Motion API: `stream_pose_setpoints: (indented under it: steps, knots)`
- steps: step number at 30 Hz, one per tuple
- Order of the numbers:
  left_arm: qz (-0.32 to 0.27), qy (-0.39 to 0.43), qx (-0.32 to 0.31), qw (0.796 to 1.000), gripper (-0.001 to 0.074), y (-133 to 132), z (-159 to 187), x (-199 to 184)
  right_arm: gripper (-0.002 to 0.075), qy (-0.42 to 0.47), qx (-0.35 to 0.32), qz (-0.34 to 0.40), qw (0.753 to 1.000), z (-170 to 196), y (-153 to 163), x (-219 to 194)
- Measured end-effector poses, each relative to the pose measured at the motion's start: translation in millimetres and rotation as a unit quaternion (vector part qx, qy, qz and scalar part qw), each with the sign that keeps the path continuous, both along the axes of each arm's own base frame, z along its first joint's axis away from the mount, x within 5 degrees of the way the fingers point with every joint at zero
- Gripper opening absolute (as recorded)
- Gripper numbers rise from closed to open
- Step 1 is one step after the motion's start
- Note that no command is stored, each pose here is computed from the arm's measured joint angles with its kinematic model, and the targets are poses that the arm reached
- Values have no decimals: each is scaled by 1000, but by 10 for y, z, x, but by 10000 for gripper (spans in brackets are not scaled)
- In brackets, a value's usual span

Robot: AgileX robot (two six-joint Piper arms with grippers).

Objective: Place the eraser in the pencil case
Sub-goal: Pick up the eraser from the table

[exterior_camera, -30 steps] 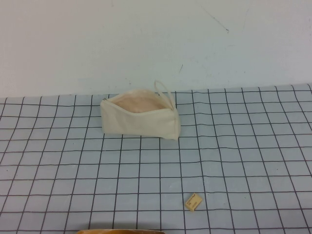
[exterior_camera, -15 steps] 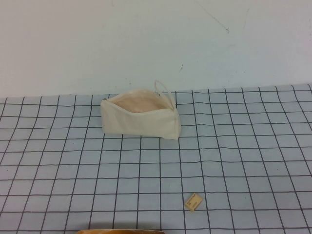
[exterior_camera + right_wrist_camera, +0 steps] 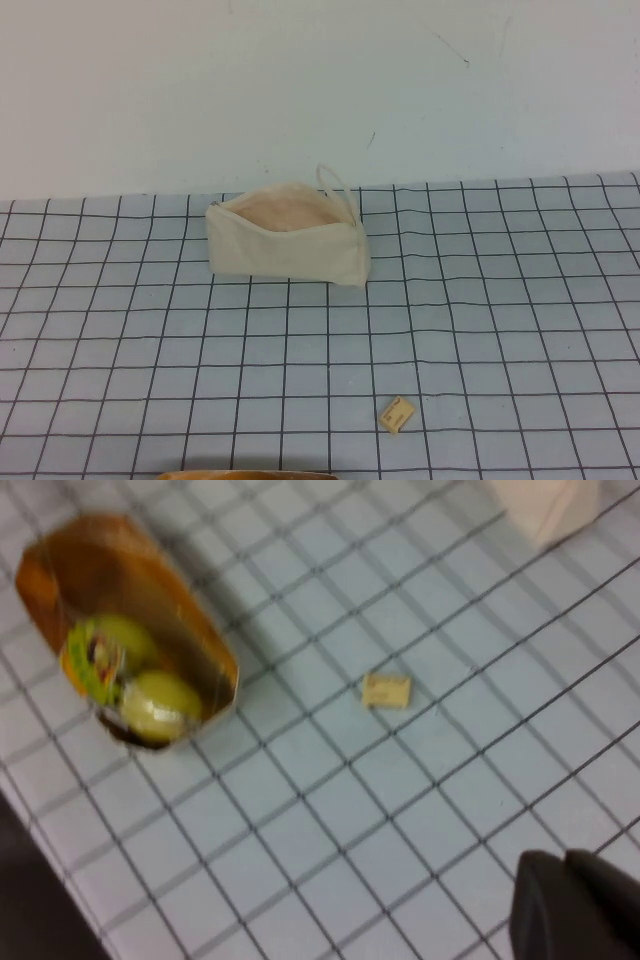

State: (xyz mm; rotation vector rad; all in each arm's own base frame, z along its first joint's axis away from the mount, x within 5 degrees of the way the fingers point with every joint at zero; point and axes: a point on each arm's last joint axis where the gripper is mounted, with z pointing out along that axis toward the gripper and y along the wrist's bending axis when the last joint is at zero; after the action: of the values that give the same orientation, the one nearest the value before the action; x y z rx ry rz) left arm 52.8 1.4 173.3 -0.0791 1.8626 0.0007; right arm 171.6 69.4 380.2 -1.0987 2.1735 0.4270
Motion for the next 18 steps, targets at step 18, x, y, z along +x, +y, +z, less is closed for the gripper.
stream_pose_setpoints:
  steps: [18]
  knots:
    - [0,0,0,1000,-1,0,0,0,11,121,-237,31,964,-1318,1494,1009]
